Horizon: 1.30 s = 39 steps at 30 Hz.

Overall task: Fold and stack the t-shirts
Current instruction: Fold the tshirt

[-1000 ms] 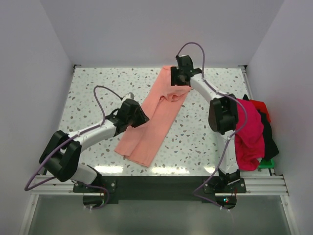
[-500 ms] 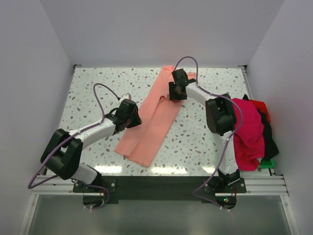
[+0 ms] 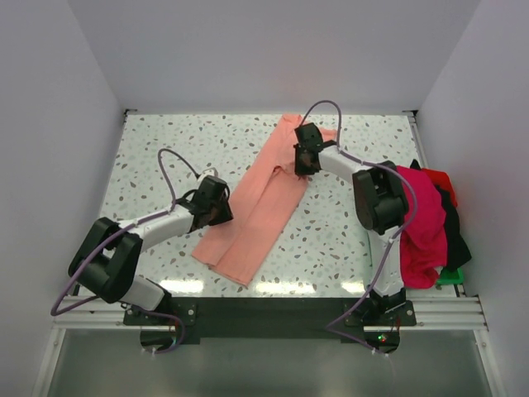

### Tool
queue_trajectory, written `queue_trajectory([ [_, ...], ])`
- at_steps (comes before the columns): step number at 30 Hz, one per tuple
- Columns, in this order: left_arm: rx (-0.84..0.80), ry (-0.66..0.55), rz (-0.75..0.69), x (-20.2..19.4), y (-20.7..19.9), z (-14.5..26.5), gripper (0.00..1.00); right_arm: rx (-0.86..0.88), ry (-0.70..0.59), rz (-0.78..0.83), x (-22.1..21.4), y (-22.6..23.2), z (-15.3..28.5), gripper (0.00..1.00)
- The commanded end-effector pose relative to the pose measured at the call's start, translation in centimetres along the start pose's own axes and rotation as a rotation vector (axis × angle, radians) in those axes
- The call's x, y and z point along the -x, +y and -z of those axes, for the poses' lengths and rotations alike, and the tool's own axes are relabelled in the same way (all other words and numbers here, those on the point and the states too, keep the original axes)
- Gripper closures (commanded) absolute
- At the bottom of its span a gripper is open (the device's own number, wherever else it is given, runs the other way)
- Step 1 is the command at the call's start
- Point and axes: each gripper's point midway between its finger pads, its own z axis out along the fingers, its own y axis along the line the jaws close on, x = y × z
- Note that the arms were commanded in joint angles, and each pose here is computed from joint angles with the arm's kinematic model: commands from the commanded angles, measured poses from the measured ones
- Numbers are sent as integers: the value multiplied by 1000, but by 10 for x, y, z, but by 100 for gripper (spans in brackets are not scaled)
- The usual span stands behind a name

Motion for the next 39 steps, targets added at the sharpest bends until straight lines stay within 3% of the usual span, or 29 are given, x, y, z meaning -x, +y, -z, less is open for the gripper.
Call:
queue_trajectory([
  [1, -3, -5, -14, -2, 6, -1, 61, -63, 63, 2, -18, -17, 13, 69],
  [7, -6, 42, 30, -31, 21, -2, 66, -40, -18, -37, 2, -15, 50, 53],
  [11, -1, 54, 74, -45, 24, -1, 69, -31, -84, -47, 36, -7, 63, 52],
  [17, -24, 77, 142, -68, 18, 5, 71, -70, -80, -31, 60, 0, 23, 53],
  [19, -36, 84, 161, -74, 14, 8, 71, -117, -32, -2, 50, -6, -6, 53],
  [28, -132, 123, 145, -92, -32, 11, 71, -10, -53, 63, 75, 22, -65, 49],
  [33, -197, 134, 142, -87, -58, 7, 71, 93, -111, 101, 94, 45, -86, 36],
  [39, -250, 136, 117, -77, -81, 6, 66, 161, -230, 161, 130, 60, -68, 18],
])
